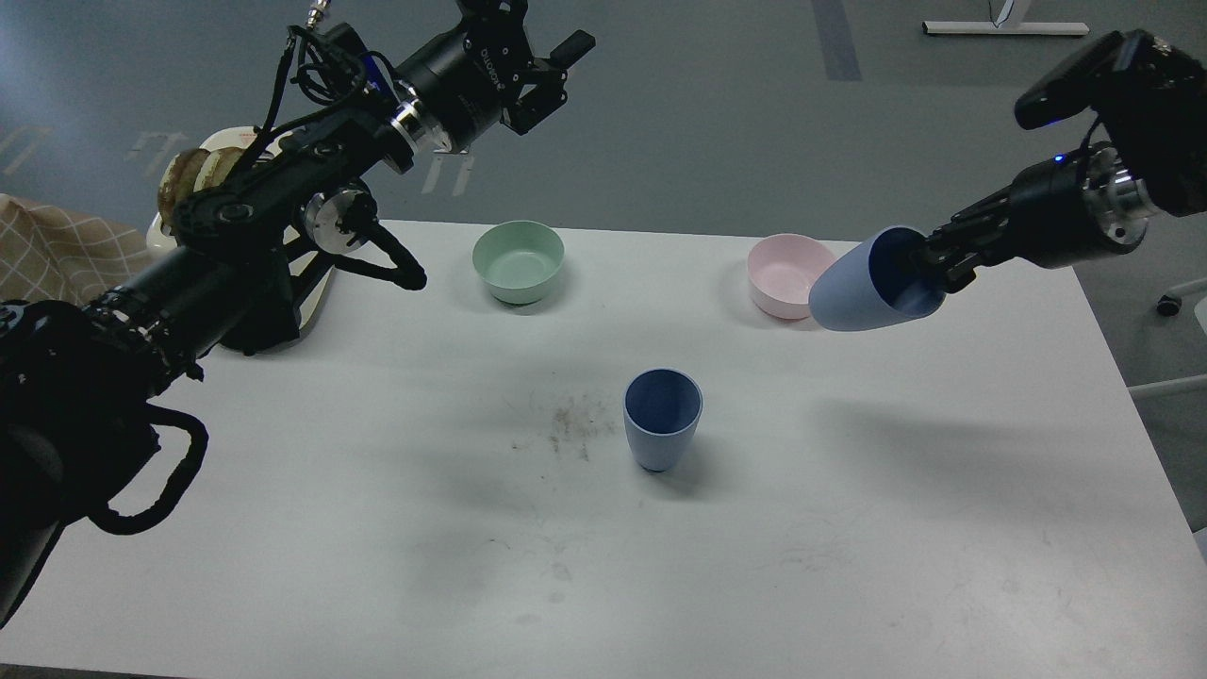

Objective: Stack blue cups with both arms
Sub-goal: 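Grasp the second blue cup with the right gripper and lift it, then lower the held cup into the standing blue cup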

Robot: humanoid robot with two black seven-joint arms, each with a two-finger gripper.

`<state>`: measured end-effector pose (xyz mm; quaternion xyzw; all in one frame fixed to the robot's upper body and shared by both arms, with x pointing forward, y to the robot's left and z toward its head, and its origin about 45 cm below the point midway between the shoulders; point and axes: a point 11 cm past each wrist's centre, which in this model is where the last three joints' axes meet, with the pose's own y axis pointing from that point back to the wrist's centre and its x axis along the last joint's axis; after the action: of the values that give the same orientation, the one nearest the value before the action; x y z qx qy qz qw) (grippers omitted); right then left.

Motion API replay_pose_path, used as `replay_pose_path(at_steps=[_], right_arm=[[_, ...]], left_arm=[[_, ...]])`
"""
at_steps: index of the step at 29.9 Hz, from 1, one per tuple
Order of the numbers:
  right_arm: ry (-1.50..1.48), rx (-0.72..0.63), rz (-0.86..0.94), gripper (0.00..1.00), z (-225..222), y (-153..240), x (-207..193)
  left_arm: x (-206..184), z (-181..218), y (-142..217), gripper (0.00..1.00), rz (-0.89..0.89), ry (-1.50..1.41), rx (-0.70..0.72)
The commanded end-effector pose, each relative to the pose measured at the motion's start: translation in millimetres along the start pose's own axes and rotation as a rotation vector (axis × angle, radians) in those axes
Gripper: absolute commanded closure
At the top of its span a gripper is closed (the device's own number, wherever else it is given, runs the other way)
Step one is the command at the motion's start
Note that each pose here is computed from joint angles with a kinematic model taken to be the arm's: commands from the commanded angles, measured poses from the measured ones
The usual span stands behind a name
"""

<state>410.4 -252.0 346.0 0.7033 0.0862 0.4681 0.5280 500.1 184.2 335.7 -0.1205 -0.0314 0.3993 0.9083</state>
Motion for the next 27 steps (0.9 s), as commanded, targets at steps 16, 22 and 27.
replay_pose_path(at_steps=[16,22,27], right_arm=[[0.148,0.153,-0.124,1.0,-89.4,-70.6,53.0],[0.165,0.15,-0.14,1.0,-93.6,-78.3,54.5],[0.135,0.168,-0.132,1.0,-96.8,-81.2,55.6]], left_arm=[[4.6,4.2,3.3,0.06,0.004,-0.011,-0.001],[5.3,4.5,3.7,0.06,0.005,-0.012,-0.001],[5.4,4.9,3.9,0.06,0.005,-0.013,-0.001]])
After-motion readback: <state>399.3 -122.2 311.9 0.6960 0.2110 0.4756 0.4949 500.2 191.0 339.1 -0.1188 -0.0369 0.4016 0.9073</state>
